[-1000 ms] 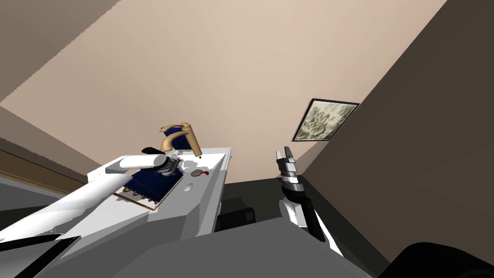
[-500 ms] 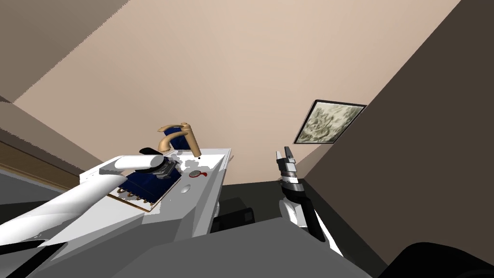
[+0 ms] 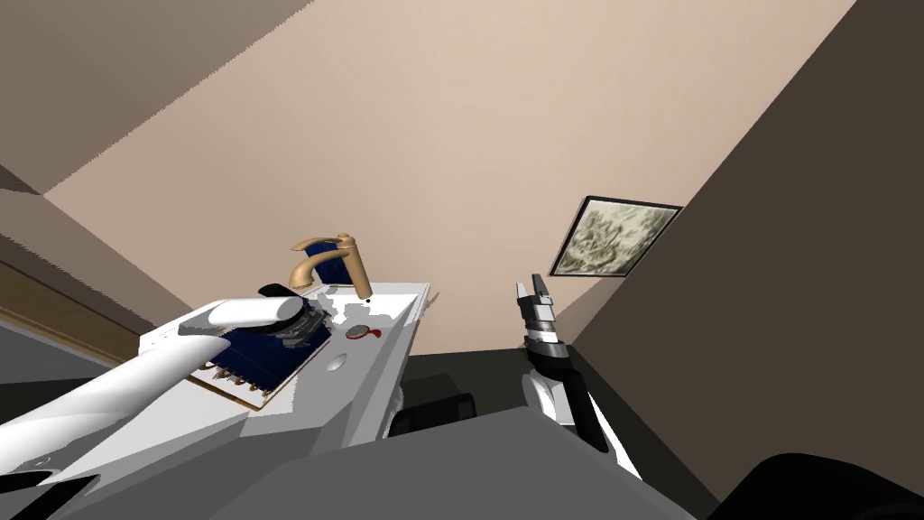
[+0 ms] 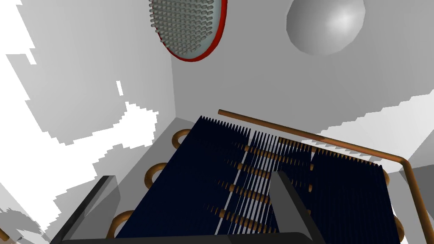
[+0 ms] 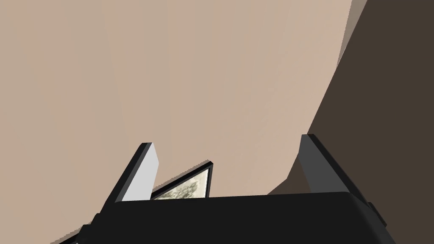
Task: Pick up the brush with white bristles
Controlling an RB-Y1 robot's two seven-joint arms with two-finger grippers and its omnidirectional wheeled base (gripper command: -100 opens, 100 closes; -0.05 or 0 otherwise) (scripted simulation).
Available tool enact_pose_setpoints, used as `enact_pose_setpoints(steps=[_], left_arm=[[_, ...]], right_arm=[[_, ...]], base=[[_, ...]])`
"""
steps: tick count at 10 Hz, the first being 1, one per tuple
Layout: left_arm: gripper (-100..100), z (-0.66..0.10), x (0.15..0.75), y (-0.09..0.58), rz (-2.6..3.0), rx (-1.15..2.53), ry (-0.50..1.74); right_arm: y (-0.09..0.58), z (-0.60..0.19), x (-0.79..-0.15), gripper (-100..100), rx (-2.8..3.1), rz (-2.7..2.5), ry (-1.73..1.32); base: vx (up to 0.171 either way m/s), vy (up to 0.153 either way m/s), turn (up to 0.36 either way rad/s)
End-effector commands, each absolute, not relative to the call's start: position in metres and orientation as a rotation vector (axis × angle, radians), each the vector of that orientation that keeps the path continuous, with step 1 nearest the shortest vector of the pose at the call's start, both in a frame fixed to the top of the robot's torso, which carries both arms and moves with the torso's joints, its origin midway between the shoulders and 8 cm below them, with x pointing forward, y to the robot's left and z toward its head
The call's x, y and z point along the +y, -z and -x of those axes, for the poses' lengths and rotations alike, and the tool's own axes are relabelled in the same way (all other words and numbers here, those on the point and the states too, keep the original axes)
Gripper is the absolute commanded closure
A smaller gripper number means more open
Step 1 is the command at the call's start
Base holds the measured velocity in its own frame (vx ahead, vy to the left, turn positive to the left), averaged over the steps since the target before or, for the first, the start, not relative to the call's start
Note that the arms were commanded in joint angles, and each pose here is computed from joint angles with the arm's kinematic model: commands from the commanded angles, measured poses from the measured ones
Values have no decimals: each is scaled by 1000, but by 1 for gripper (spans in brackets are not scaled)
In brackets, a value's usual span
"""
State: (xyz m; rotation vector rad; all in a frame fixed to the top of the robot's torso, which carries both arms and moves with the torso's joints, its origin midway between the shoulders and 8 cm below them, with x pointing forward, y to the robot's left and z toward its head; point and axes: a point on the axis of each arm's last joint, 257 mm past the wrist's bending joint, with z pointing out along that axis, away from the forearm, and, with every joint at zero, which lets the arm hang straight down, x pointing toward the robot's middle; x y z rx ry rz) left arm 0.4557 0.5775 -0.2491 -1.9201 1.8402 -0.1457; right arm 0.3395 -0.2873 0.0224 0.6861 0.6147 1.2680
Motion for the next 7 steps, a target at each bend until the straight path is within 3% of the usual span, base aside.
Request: enact_pose_setpoints(steps=[1,4,7], left_arm=[[-100,-441,572,269,1927,1901,106],[-100,-398,563,319,1966,2035,16],[-100,-374,551,349,1998,2104,-19]], right_arm=[[-22,-340,-287,0,615,-686,-1268],[-22,-339,-287,0,614,-686,-1268],[-22,-339,-287,0,615,-686,-1268]], base=[[125,-132,6],[166,-214,5],[124,-80,-21]])
